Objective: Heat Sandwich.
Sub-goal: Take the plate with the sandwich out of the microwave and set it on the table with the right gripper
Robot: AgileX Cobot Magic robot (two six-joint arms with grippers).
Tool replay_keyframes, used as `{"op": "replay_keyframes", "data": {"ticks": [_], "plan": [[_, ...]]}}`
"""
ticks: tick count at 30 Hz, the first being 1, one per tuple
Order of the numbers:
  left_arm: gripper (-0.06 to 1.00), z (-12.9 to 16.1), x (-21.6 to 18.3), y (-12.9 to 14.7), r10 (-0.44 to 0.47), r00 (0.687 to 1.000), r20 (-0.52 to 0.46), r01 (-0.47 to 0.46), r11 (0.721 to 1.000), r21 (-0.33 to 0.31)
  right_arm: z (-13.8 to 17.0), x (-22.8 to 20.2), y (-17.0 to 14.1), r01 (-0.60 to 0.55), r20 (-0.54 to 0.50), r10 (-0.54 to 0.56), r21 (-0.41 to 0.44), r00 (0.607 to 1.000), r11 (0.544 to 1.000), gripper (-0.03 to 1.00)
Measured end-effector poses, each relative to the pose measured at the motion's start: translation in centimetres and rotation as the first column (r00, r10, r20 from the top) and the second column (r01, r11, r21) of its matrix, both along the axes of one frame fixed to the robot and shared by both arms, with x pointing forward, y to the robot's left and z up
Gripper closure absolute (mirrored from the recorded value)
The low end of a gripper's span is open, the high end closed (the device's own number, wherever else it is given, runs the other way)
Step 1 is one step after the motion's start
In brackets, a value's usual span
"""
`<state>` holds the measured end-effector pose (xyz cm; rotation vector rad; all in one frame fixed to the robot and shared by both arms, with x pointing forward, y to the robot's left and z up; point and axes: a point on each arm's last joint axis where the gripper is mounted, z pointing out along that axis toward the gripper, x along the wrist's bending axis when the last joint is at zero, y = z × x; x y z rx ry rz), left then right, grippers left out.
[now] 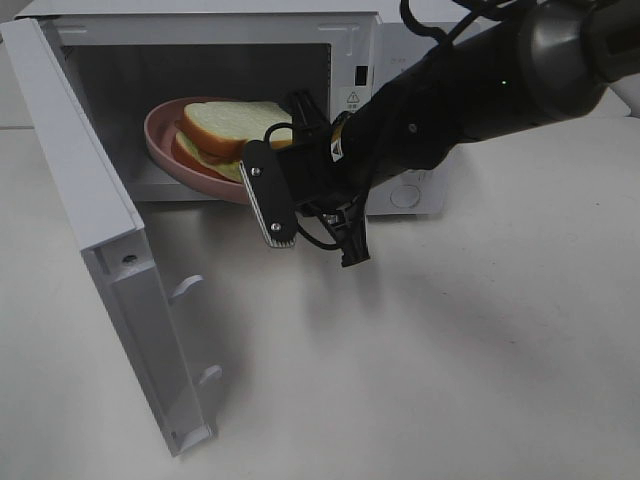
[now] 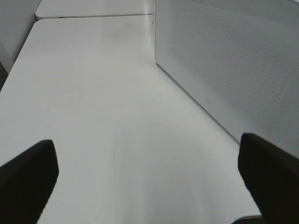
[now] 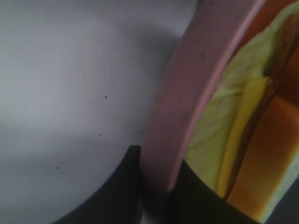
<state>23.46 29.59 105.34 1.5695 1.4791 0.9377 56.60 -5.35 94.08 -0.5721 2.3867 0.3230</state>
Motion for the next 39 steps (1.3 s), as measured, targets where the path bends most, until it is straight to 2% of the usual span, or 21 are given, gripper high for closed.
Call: {"op": "replay_keyframes", "data": {"ticks": [6, 13, 39], "plan": [[-0.05, 0.0, 0.0, 0.0, 0.000, 1.000, 0.000, 0.000, 1.000, 0.000, 0.1, -1.1, -0.8, -0.024, 0.027, 0.024, 0.004, 0.999, 1.000, 0.84], [-0.05, 0.0, 0.0, 0.0, 0.000, 1.000, 0.000, 0.000, 1.000, 0.000, -0.1, -3.2, -2.4, -0.081, 0.046, 0.084, -0.049, 0.995, 0.995, 0.84], [-0.05, 0.0, 0.0, 0.0, 0.000, 1.000, 0.000, 0.000, 1.000, 0.000, 2.1, -10.5, -8.2, -0.067, 0.031, 0.069, -0.059, 0.997, 0.996, 0.84]]}}
